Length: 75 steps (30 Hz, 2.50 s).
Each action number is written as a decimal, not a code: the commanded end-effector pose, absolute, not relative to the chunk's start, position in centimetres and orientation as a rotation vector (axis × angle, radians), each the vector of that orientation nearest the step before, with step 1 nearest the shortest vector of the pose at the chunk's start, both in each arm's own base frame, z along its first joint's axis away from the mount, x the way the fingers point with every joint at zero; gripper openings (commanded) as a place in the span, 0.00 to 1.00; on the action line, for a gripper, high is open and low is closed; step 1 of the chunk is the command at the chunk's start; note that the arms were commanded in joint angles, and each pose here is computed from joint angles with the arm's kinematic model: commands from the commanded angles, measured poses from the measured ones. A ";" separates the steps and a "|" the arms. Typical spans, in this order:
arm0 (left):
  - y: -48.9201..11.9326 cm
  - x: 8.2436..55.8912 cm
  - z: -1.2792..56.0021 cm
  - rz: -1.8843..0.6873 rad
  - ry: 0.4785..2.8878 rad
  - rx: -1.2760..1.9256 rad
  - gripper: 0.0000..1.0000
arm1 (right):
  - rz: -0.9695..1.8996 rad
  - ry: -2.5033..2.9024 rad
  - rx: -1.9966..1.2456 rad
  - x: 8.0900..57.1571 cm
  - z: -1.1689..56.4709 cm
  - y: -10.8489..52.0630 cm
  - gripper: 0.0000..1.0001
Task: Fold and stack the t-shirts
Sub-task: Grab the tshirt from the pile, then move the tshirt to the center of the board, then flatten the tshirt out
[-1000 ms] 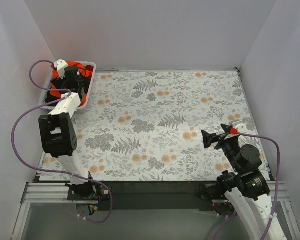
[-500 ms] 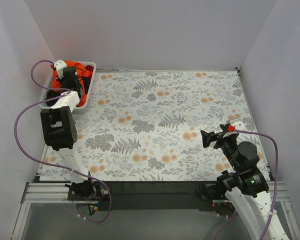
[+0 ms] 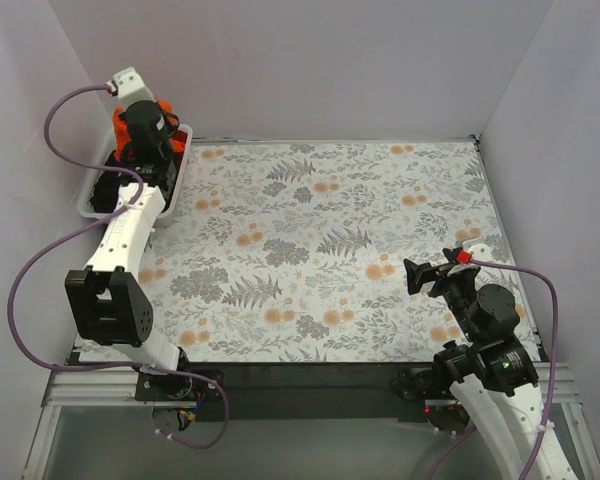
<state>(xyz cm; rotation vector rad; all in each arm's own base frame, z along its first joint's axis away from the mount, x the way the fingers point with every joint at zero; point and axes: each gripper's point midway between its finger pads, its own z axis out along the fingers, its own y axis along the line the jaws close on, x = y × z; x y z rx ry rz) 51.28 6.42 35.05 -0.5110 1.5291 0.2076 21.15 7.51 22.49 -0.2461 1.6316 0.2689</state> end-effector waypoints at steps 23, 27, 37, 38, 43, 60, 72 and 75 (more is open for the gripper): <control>-20.1 38.2 28.3 -0.434 1.871 0.060 0.66 | 0.362 1.618 -0.219 19.8 27.7 8.2 0.99; -17.7 35.5 22.1 -0.360 2.024 -0.020 0.71 | 0.406 1.677 -0.276 20.4 27.2 9.6 0.98; -17.3 29.4 12.9 -0.451 2.264 -0.052 0.73 | 0.494 2.091 -0.191 23.8 18.5 12.5 0.98; -17.4 29.0 12.4 -0.468 2.283 -0.056 0.73 | 0.528 2.126 -0.201 23.8 17.8 13.1 0.99; -16.7 28.2 10.2 -0.426 2.333 -0.044 0.72 | 0.555 2.403 -0.244 23.9 11.2 14.6 0.77; -14.4 29.0 13.1 -0.331 2.214 -0.130 0.68 | 0.455 2.840 -0.574 14.1 -0.3 21.6 0.61; -8.3 28.8 18.3 -0.178 1.919 -0.413 0.67 | 0.901 2.492 -1.037 14.4 8.4 41.4 0.57; -8.1 28.7 18.6 -0.190 1.885 -0.416 0.66 | 0.802 2.462 -0.897 18.0 9.4 39.4 0.57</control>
